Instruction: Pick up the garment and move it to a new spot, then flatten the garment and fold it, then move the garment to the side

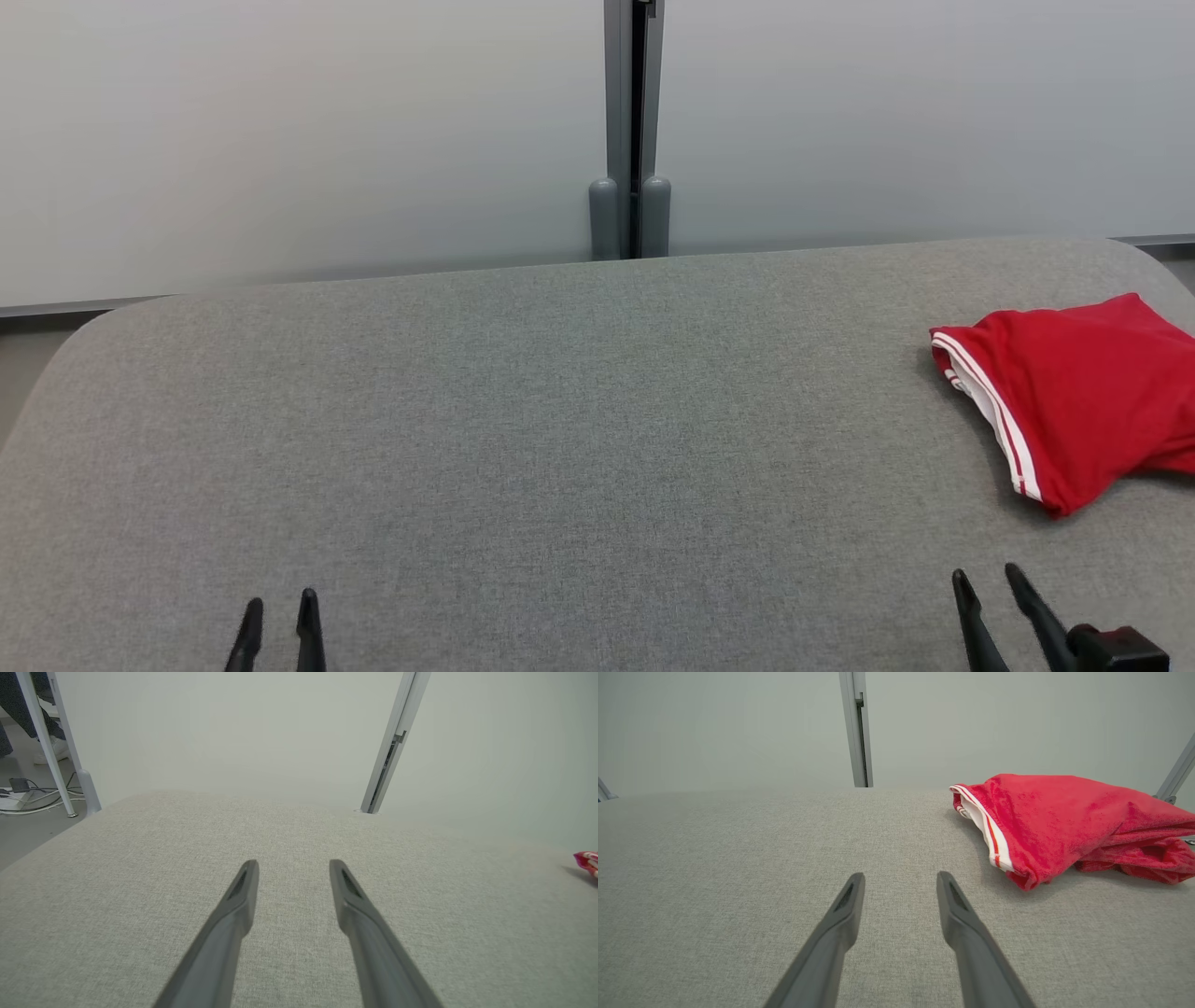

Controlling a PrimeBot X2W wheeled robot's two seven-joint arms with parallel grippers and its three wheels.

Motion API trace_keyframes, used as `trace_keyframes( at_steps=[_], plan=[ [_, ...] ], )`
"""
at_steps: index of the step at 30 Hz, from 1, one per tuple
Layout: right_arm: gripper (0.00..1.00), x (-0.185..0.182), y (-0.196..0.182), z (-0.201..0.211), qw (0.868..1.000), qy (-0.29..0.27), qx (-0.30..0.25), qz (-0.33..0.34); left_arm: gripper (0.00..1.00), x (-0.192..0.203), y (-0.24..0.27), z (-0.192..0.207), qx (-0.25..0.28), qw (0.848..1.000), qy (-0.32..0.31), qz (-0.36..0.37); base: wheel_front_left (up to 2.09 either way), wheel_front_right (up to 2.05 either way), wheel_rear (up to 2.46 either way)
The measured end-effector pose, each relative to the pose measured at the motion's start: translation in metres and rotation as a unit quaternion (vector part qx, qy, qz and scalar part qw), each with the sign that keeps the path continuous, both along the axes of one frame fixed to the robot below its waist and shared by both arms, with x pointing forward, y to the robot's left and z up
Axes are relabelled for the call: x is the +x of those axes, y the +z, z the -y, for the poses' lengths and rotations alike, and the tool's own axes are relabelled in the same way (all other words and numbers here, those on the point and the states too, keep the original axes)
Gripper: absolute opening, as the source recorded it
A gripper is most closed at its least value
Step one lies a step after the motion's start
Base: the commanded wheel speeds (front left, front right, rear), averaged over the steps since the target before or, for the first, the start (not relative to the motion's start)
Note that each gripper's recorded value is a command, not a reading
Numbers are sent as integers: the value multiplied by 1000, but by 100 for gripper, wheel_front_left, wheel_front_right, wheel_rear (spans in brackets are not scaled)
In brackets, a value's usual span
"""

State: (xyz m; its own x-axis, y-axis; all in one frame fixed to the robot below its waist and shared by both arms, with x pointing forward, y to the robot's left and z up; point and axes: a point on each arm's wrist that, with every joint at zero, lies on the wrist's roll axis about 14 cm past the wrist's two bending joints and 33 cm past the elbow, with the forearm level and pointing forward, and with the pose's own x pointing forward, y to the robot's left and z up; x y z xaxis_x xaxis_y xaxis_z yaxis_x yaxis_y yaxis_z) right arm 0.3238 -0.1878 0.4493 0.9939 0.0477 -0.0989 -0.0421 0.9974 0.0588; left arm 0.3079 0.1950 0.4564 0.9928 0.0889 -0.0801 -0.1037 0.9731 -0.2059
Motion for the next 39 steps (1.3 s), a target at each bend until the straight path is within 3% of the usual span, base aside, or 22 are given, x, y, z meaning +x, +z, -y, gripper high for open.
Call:
trace_keyframes(
  at_steps=[5, 18, 39],
  plan=[
    [0, -10, -20, -5, 999, -2, 13, -35, 0, -6, -17, 3, -11, 999, 2, -30, 0, 0, 0],
    [0, -2, -17, 4, 989, -47, 131, -41, 0, 2, -20, -1, -123, 991, 26, -41, 0, 0, 0],
    [0, 16, -2, 12, 951, -84, 295, -29, 0, 23, -11, -5, -274, 960, 43, -30, 0, 0, 0]
  ],
)
